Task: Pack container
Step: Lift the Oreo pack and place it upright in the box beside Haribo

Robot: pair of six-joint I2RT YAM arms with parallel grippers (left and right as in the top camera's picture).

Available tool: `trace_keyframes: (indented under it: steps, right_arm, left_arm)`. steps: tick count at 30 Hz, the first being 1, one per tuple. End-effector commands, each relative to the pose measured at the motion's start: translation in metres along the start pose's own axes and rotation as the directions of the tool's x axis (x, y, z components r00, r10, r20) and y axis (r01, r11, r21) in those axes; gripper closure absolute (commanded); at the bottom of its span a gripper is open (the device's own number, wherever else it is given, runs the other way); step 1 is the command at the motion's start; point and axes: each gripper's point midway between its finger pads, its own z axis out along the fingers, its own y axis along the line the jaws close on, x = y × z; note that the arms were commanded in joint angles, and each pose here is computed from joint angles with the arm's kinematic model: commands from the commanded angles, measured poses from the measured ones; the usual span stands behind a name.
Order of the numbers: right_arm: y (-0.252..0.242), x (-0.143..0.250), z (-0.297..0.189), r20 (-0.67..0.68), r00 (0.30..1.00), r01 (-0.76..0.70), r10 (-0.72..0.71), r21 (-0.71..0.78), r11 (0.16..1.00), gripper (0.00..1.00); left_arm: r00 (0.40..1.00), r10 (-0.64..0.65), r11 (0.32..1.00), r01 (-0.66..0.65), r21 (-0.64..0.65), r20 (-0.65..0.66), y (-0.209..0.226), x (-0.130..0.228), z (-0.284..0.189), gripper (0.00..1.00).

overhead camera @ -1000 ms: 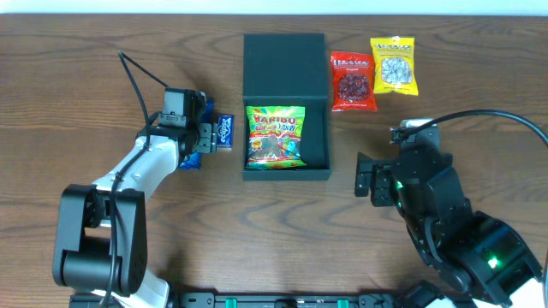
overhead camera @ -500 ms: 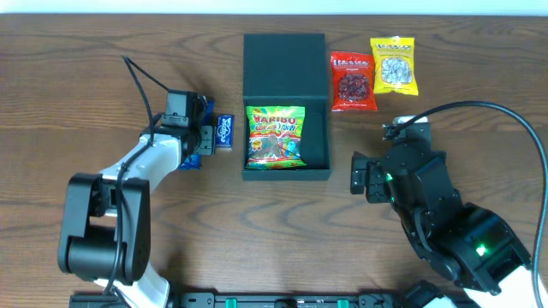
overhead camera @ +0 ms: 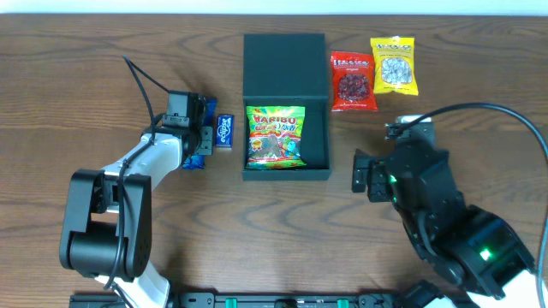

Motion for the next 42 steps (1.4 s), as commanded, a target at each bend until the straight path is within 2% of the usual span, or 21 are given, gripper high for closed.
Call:
trace_keyframes:
  steps: [1, 6, 13, 18, 21, 33, 38, 42]
  right_arm:
    - [-0.009, -0.026, -0.025, 0.115, 0.993, 0.0, 0.001, -0.006, 1.0, 0.01]
    - [-0.025, -0.044, -0.059, 0.249, 0.969, 0.002, 0.0, -0.006, 1.0, 0.01]
    - [-0.041, -0.049, -0.086, 0.335, 0.941, -0.044, 0.047, -0.017, 0.999, 0.01]
    - [-0.038, -0.046, -0.094, 0.342, 0.938, -0.039, 0.058, -0.063, 0.997, 0.01]
    - [-0.034, -0.046, -0.094, 0.338, 0.939, -0.034, 0.06, -0.082, 0.996, 0.01]
    - [-0.02, -0.042, -0.094, 0.314, 0.947, -0.016, 0.067, -0.164, 0.986, 0.01]
    - [-0.015, -0.04, -0.094, 0.304, 0.95, -0.005, 0.065, -0.191, 0.982, 0.01]
    - [-0.015, -0.038, -0.093, 0.295, 0.954, -0.003, 0.059, -0.187, 0.982, 0.01]
  left_arm:
    - [0.999, -0.048, 0.999, 0.048, -0.018, 0.006, 0.003, -0.004, -0.001, 0.71]
    - [0.994, -0.066, 0.998, 0.067, -0.006, 0.083, 0.002, -0.024, -0.032, 0.73]
    - [0.962, -0.115, 0.993, 0.107, 0.047, 0.248, -0.004, -0.055, -0.103, 0.75]
    - [0.926, -0.127, 0.984, 0.072, 0.165, 0.354, -0.037, -0.065, -0.162, 0.76]
    - [0.921, -0.125, 0.973, 0.042, 0.225, 0.368, -0.067, -0.062, -0.177, 0.78]
    - [0.929, -0.212, 0.875, 0.043, 0.482, 0.302, -0.197, -0.042, -0.183, 0.77]
    - [0.912, -0.359, 0.811, 0.197, 0.551, 0.201, -0.225, -0.043, -0.157, 0.76]
    - [0.904, -0.406, 0.763, 0.253, 0.595, 0.136, -0.243, -0.042, -0.14, 0.77]
